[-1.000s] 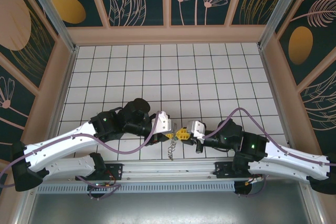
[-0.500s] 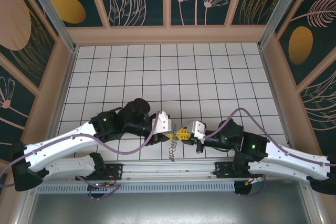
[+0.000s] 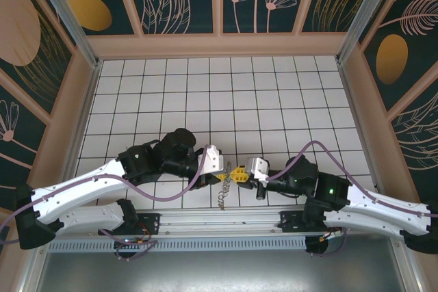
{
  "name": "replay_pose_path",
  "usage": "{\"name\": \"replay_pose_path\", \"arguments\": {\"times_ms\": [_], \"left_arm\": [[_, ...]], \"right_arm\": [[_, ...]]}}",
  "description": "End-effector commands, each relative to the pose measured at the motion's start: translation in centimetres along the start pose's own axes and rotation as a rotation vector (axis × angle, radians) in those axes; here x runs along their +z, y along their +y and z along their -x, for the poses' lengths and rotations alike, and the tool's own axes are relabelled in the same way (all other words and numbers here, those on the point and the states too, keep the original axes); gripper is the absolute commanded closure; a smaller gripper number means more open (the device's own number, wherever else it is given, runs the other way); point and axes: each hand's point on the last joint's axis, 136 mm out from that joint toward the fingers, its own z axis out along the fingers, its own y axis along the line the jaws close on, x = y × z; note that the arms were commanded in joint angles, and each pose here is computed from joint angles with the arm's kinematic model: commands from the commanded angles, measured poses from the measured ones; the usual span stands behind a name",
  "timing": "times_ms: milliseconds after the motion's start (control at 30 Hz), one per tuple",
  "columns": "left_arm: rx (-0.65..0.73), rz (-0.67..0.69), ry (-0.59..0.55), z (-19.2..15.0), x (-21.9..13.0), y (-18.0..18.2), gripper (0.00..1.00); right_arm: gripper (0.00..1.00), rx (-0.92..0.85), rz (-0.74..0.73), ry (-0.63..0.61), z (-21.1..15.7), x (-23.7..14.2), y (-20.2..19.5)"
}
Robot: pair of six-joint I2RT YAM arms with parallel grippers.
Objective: Put the keys on the keyring
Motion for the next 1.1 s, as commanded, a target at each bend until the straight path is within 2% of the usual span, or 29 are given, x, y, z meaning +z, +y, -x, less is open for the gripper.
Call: {"name": "replay_pose_path", "arguments": {"times_ms": [0,567,1067], "left_arm": [[0.023,0.012,-0.035,0.8,-0.5,0.0,1.00],[0.025,0.013,-0.033,1.0,-0.5,0.0,1.00],[0.026,0.011,-0.031,0.9,-0.5,0.0,1.00]], "right_arm": [[1.00,0.008,-0.034,-0.015,0.9,0.0,-0.8],[1.00,-0.001,-0.036,-0.060,1.8,-0.7,-0.7],[1.00,-0.004,-0.033,-0.022,1.0,0.0,-0.8]]}}
